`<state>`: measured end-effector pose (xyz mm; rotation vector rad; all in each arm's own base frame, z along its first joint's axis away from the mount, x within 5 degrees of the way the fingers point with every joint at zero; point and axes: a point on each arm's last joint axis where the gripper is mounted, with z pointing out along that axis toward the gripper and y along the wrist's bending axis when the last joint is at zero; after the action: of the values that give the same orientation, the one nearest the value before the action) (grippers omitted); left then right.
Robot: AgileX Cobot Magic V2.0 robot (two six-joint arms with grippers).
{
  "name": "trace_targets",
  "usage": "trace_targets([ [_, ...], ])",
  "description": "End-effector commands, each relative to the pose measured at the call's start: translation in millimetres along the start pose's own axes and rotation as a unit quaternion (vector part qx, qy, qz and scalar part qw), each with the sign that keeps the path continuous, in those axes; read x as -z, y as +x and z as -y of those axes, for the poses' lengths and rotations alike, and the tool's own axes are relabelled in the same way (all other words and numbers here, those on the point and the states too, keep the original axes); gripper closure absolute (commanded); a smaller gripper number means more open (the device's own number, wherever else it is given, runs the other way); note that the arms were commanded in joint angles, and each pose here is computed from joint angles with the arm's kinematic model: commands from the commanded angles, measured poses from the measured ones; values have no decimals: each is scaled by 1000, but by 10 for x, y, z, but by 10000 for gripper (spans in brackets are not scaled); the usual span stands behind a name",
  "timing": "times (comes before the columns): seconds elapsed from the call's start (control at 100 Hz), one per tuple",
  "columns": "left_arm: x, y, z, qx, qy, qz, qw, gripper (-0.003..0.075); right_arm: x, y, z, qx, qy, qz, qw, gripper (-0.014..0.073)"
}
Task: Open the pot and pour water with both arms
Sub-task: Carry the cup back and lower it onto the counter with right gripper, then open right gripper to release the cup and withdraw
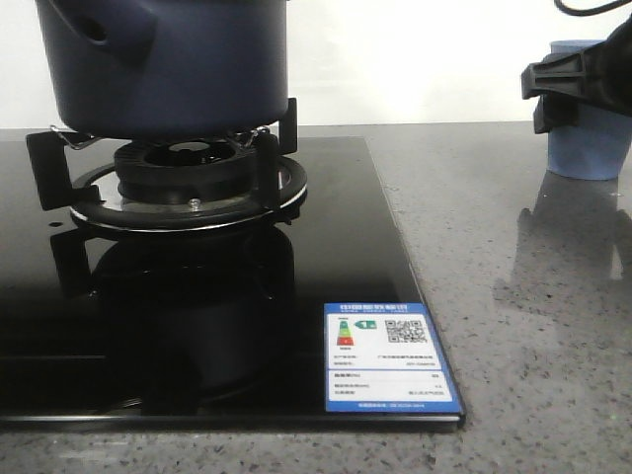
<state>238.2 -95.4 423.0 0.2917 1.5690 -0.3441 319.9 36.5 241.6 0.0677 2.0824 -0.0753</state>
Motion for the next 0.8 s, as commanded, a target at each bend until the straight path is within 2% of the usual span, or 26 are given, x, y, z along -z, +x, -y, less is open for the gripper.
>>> trace_targets([
  [0.0,105,-255,-22,7,-23,67,997,395,170,-180,63,10,12,44,999,43],
  [0.23,105,-255,-22,7,-23,67,997,395,355,-111,93,-7,0,44,999,43],
  [0.59,102,-238,-9,12,-15,58,998,395,709,279,175,-26,-22,18,999,43],
  [0.79,10,-156,134,10,15,39,999,395,1099,330,172,-41,-83,50,994,43],
])
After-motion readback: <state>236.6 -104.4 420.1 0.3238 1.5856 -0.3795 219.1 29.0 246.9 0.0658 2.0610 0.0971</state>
